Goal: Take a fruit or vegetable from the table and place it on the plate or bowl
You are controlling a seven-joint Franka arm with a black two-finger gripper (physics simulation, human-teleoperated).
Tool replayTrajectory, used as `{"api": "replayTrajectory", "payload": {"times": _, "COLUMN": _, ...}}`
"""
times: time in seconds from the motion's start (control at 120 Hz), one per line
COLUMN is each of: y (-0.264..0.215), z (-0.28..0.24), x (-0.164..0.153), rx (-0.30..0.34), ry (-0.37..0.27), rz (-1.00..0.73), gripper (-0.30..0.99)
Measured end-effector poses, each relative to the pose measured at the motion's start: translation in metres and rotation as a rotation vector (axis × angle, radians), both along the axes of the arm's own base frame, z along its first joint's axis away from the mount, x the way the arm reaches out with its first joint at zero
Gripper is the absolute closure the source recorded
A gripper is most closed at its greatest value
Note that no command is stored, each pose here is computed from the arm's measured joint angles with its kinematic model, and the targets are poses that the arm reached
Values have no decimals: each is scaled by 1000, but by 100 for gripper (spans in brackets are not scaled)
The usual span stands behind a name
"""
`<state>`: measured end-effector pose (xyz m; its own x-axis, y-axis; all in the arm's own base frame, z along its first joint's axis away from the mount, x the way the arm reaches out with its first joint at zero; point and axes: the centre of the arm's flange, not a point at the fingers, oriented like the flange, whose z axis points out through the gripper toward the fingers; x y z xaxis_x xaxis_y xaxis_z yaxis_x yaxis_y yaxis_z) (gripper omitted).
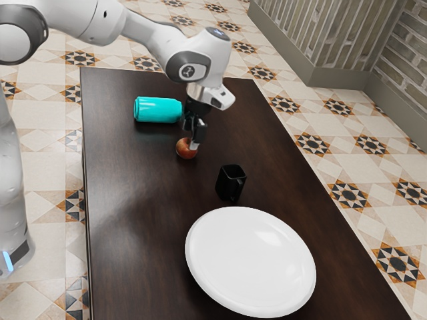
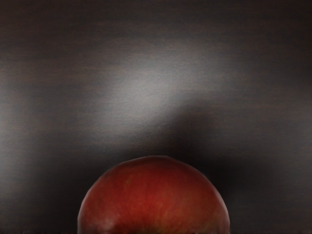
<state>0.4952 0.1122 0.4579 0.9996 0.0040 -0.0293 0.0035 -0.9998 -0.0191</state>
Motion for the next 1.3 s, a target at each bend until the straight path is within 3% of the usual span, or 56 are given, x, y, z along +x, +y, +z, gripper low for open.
{"api": "replayTrajectory", "payload": {"times": 1.3, "y": -2, "z": -31, "x": -7, "rx": -34, "ry": 38, "rz": 14, "gripper": 0}}
